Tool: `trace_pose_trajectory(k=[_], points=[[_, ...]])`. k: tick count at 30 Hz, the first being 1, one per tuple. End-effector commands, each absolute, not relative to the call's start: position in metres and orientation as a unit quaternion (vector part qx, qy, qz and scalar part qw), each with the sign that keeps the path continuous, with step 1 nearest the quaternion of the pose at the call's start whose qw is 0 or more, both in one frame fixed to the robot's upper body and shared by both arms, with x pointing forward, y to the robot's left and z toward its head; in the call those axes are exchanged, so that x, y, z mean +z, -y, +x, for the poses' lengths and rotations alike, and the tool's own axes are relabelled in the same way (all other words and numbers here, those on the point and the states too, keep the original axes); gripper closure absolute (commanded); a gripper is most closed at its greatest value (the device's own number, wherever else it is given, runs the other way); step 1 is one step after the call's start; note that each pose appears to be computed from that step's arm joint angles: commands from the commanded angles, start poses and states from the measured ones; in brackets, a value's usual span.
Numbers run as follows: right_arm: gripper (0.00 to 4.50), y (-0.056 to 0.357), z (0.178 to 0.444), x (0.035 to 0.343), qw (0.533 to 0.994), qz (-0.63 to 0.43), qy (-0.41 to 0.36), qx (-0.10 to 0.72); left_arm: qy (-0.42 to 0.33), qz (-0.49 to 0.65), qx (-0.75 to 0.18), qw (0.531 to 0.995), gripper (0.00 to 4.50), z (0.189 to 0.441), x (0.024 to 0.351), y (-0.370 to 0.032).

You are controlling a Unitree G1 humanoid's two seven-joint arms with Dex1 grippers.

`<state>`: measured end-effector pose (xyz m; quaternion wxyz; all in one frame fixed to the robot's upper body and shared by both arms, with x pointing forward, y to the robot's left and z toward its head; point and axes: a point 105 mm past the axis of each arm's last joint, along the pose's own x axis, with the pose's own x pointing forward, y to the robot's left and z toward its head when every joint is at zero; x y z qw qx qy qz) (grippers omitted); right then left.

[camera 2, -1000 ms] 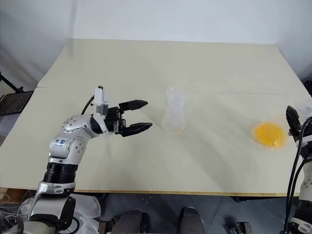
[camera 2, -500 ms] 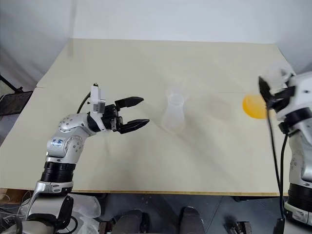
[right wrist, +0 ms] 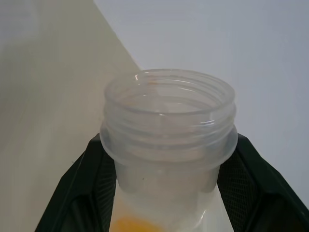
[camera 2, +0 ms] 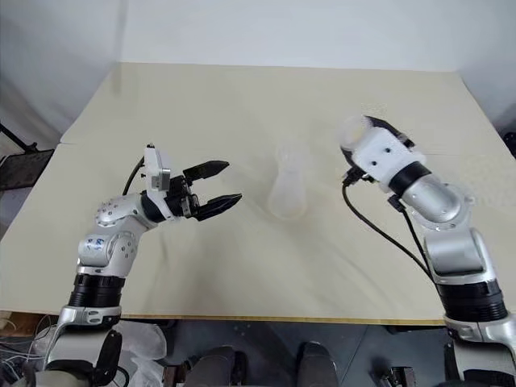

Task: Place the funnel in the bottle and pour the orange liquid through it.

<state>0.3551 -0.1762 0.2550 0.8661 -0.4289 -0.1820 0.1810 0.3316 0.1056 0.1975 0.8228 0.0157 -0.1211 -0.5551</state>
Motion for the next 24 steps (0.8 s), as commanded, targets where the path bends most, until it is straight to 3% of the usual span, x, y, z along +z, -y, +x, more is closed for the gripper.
trace_pose_trajectory(k=[1,24], points=[[2.07,0.163,0.354,0.262,0.847,-0.454,0.195,0.195,0.144,0.037,-0.558,0.817,0.0,0.325,0.206,-0.104],[2.07,0.144,0.36,0.284,0.732,-0.607,0.266,0.156,0.151,0.025,-0.567,0.809,0.0,0.325,0.204,-0.093]])
